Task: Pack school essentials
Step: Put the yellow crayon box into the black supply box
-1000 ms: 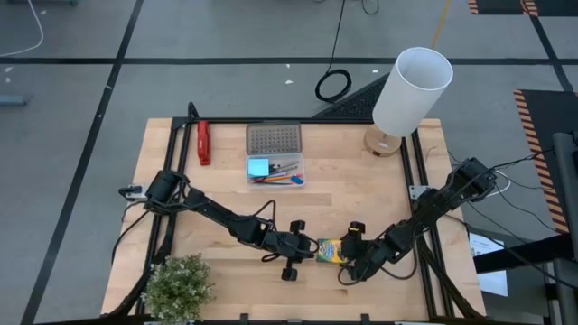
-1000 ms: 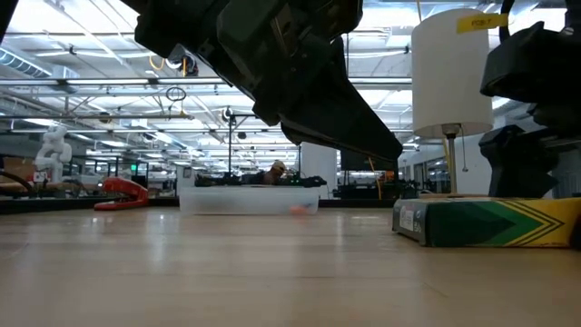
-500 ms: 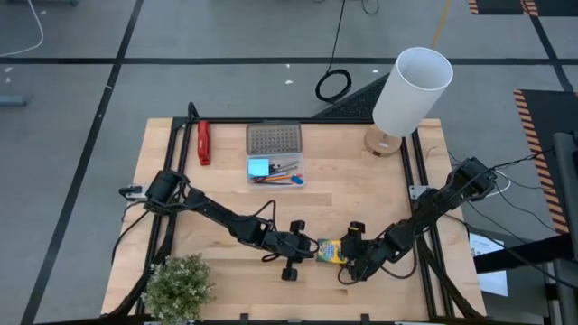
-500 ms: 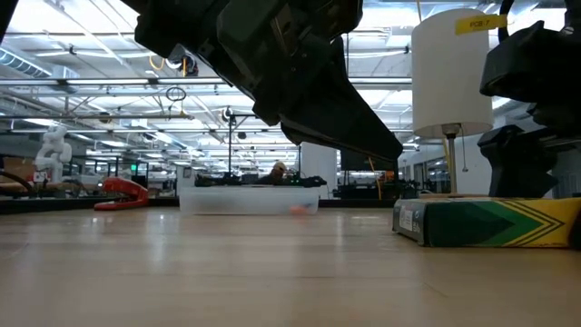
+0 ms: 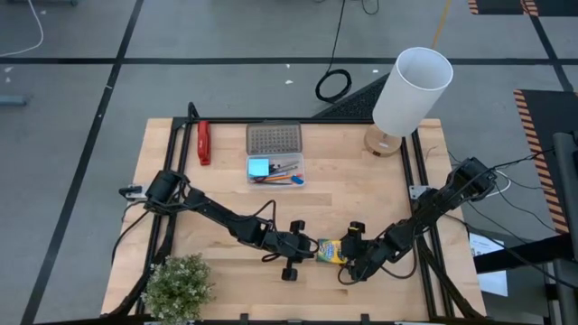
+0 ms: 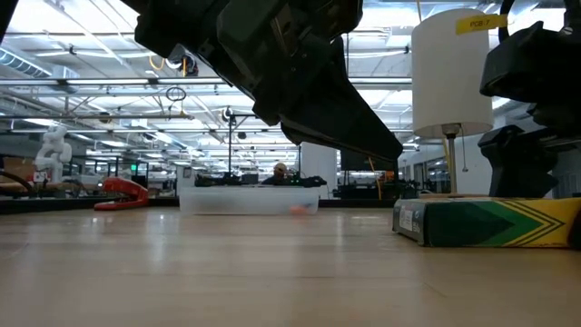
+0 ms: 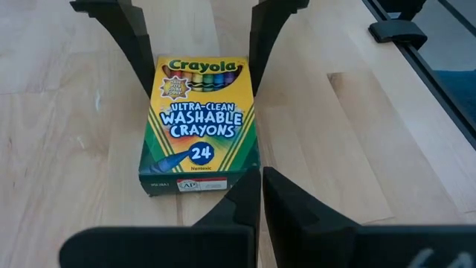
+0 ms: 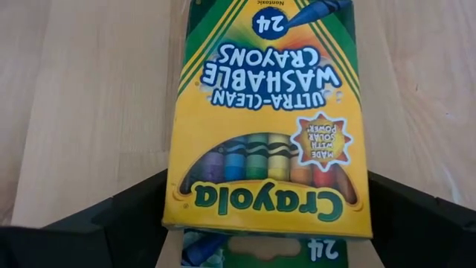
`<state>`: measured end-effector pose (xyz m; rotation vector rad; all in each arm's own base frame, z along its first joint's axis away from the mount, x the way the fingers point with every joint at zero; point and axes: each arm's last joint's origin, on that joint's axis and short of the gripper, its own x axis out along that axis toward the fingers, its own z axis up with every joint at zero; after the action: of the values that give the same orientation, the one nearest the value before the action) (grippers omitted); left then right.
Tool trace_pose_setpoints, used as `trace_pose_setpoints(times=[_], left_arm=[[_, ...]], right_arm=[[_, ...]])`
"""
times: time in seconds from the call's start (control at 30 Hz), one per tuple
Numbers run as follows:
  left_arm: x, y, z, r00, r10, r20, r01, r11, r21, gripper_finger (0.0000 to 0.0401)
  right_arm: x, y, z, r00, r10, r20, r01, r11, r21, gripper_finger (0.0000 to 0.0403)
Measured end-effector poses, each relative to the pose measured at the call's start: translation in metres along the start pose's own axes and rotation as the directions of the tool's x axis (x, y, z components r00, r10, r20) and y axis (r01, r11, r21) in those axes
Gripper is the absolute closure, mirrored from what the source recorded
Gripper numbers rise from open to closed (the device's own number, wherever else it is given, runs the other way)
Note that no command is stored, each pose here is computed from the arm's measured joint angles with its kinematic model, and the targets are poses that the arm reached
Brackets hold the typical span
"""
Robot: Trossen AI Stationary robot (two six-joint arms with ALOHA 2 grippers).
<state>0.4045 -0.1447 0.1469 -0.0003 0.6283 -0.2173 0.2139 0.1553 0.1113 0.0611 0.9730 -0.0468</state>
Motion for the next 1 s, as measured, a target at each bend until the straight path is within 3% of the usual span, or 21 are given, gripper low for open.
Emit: trace_pose_setpoints(times=[0.27,0.73,1.0], left_arm=[[0.0,0.0,0.0,1.0,0.0,0.0,0.0,1.0,0.0,0.038],[0.0,0.0,-0.0002,1.0,0.0,-0.003,0.0,1.0,0.0,0.038],[-0.0073,0.0017,-0.0089,0.99,0.02,-0.14,-0.022,1.0,-0.008,0.038]], right_arm=[[0.0,-0.0001,0.0,1.0,0.0,0.001,0.0,1.0,0.006,0.003],[0.0001,0.0008,0.0012,1.0,0.01,0.014,-0.01,1.0,0.005,0.0074],[0.0,0.0025,0.0038,0.999,0.033,0.038,-0.032,0.999,-0.008,0.0074]])
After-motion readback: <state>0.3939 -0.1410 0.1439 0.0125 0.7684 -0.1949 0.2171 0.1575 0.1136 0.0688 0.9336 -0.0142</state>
